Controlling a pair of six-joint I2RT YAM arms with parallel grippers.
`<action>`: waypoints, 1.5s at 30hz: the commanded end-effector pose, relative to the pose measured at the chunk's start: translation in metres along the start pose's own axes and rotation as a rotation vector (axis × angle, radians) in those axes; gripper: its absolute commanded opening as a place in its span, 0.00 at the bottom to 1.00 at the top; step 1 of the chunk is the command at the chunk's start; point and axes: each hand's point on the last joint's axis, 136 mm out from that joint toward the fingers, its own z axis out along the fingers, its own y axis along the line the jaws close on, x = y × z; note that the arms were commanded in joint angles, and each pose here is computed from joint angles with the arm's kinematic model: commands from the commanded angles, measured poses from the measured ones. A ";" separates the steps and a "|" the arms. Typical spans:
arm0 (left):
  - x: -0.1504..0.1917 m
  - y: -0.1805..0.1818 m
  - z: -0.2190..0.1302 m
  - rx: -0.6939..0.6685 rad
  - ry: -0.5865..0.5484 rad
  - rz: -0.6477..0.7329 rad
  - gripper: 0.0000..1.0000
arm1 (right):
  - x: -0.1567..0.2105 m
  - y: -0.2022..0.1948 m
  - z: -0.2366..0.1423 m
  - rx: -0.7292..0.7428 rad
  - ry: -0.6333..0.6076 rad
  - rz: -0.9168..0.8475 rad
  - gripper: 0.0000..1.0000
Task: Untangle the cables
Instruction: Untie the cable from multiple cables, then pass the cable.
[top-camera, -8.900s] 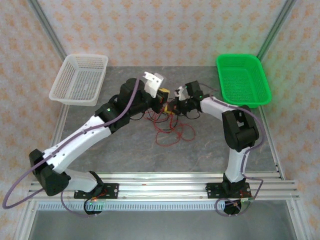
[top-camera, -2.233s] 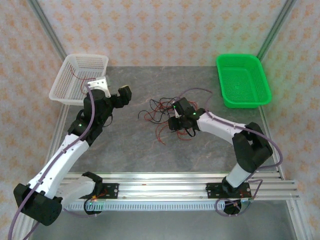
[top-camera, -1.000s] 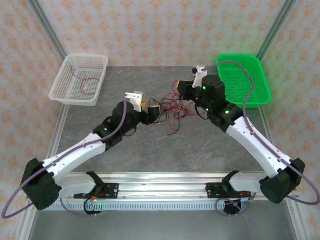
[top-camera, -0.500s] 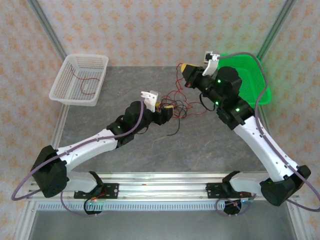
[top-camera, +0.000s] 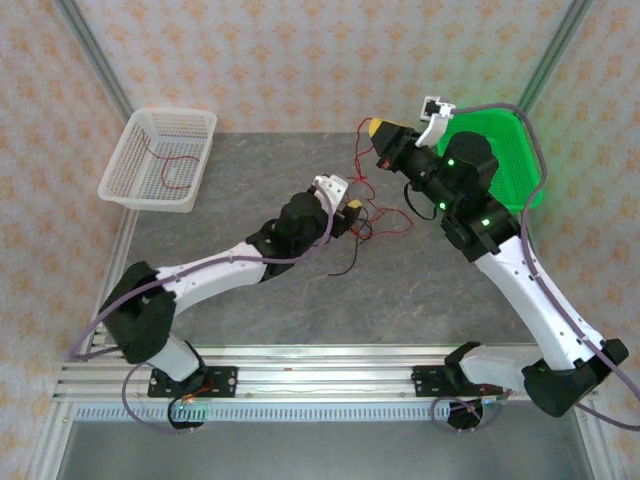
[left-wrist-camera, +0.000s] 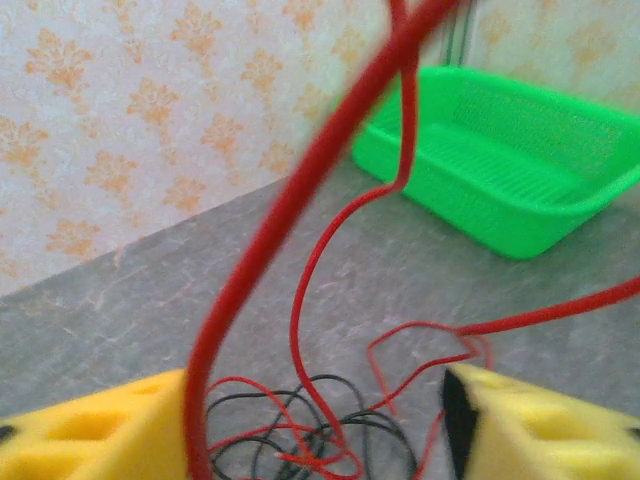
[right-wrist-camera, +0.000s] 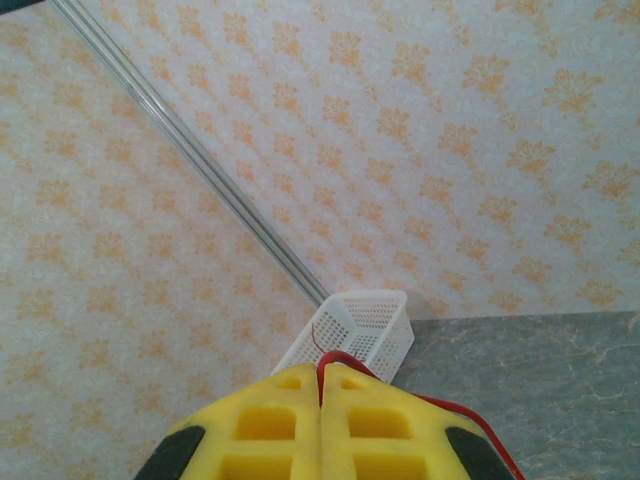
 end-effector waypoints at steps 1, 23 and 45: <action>-0.005 0.012 0.016 -0.061 -0.013 0.067 0.39 | -0.021 0.012 -0.016 -0.022 -0.066 0.007 0.00; 0.181 0.062 0.053 -0.278 0.291 -0.229 0.00 | -0.149 0.077 -0.060 -0.007 -0.346 -0.178 0.00; 0.098 0.088 -0.010 -0.314 0.324 -0.229 0.73 | -0.159 0.085 -0.063 -0.006 -0.366 -0.241 0.00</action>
